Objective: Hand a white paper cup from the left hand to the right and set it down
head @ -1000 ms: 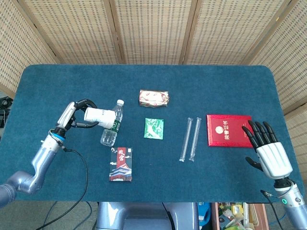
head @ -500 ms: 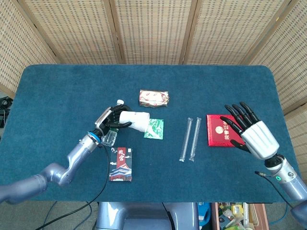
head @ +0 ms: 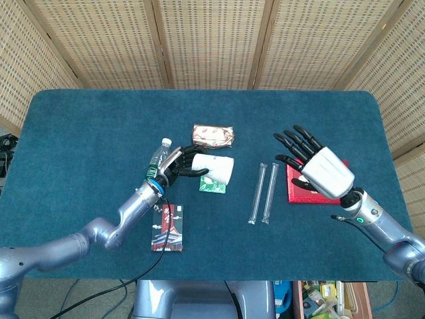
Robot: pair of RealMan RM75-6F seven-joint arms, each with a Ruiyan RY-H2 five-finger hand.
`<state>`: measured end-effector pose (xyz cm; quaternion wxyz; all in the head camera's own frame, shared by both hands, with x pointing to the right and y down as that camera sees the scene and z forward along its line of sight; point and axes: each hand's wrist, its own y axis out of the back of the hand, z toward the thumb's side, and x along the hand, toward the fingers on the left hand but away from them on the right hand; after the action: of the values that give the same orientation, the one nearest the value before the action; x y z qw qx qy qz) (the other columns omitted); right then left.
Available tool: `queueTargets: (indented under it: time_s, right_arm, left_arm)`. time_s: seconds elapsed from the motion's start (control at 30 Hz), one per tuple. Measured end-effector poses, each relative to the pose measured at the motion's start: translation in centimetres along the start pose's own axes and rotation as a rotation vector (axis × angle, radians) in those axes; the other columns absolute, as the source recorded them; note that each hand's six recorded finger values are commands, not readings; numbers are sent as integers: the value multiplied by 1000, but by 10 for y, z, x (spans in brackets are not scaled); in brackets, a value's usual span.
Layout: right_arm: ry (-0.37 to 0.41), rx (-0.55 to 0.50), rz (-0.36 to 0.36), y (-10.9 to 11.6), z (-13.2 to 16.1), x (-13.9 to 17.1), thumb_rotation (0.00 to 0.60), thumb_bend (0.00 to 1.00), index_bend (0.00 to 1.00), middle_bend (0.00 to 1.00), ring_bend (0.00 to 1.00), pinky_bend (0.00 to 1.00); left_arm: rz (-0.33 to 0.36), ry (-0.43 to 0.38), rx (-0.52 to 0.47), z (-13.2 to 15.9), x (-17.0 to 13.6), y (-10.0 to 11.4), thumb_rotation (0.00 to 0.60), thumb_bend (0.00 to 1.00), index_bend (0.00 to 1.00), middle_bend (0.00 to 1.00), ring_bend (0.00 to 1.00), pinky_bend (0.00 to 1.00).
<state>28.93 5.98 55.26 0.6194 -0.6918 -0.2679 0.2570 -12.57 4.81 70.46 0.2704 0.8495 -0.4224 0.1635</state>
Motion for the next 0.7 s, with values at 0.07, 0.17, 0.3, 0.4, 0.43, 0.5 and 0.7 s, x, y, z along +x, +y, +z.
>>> queueTargets:
  time_s: [0.07, 0.17, 0.3, 0.4, 0.43, 0.5, 0.7]
  right_arm:
    - [14, -7, 1, -4, 3, -6, 600, 99, 370, 0, 0, 0]
    - [34, -12, -4, -8, 9, -14, 600, 121, 389, 0, 0, 0]
    - [54, -23, -22, -10, 16, -25, 600, 148, 407, 0, 0, 0]
    - [73, -31, -38, -12, 23, -34, 600, 173, 420, 0, 0, 0]
    - [81, -35, -43, -13, 26, -38, 600, 181, 429, 0, 0, 0]
    - [90, -38, -48, -17, 30, -43, 600, 191, 441, 0, 0, 0]
    - [120, -55, -69, -24, 42, -52, 600, 232, 482, 0, 0, 18]
  left_arm:
    - [-5, 2, 1, 2, 4, -4, 600, 203, 461, 482, 527, 500]
    - [-13, 5, 6, 4, 8, -9, 600, 203, 461, 482, 527, 500]
    - [-19, 8, 4, 6, 11, -15, 600, 204, 461, 482, 527, 500]
    - [-30, 13, -1, 6, 12, -21, 600, 203, 461, 482, 527, 500]
    - [-33, 15, -2, 6, 12, -23, 600, 203, 461, 482, 527, 500]
    - [-38, 18, -6, 6, 13, -26, 600, 203, 461, 482, 527, 500]
    - [-39, 23, -13, 7, 15, -31, 600, 203, 461, 482, 527, 500]
